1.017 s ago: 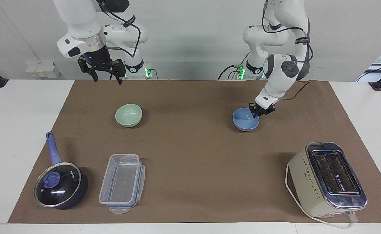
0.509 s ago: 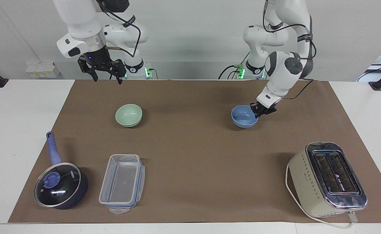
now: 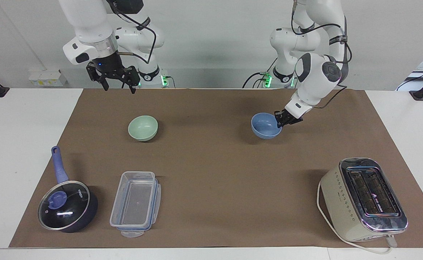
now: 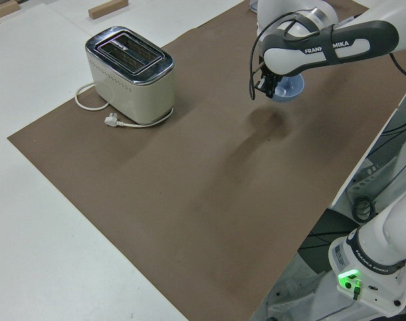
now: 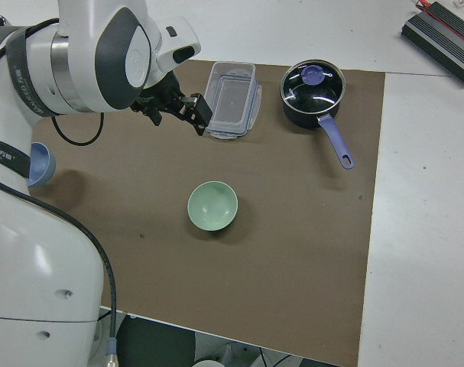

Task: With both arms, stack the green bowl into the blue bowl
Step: 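Slide the blue bowl toward the table center, then open the left gripper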

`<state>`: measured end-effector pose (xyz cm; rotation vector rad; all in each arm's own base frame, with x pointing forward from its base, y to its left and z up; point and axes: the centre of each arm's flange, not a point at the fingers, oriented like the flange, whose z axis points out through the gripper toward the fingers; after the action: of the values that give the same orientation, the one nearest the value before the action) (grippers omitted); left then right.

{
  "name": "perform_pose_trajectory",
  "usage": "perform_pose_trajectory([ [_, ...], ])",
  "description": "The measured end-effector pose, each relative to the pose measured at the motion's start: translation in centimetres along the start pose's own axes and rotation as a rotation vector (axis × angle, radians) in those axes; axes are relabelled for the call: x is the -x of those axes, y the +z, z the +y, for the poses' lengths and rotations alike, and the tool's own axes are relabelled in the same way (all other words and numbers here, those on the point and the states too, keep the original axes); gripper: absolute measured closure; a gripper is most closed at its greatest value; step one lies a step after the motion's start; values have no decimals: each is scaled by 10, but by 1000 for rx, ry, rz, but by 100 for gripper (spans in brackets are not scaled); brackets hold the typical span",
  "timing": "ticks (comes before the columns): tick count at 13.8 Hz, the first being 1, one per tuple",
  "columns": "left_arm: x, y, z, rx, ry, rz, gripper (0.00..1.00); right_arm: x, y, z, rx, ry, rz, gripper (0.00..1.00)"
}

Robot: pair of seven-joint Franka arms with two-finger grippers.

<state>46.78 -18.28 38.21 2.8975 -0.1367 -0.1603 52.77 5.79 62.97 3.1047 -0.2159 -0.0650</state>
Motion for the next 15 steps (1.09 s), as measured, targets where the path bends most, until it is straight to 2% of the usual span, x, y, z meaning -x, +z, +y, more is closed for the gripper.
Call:
perform_pose_trajectory([
  [5,25,30,99,-3,-53,35,96,0,0,1,0,1,0,0],
  [8,42,60,137,-18,-52,12,96,0,0,1,0,2,0,0],
  [11,53,75,152,-32,-50,-12,96,-1,0,2,0,2,0,0],
  [14,50,84,144,-44,-66,-30,96,-1,0,3,0,3,-1,0],
  [15,49,86,142,-47,-68,-34,88,-1,0,4,0,3,-1,0],
])
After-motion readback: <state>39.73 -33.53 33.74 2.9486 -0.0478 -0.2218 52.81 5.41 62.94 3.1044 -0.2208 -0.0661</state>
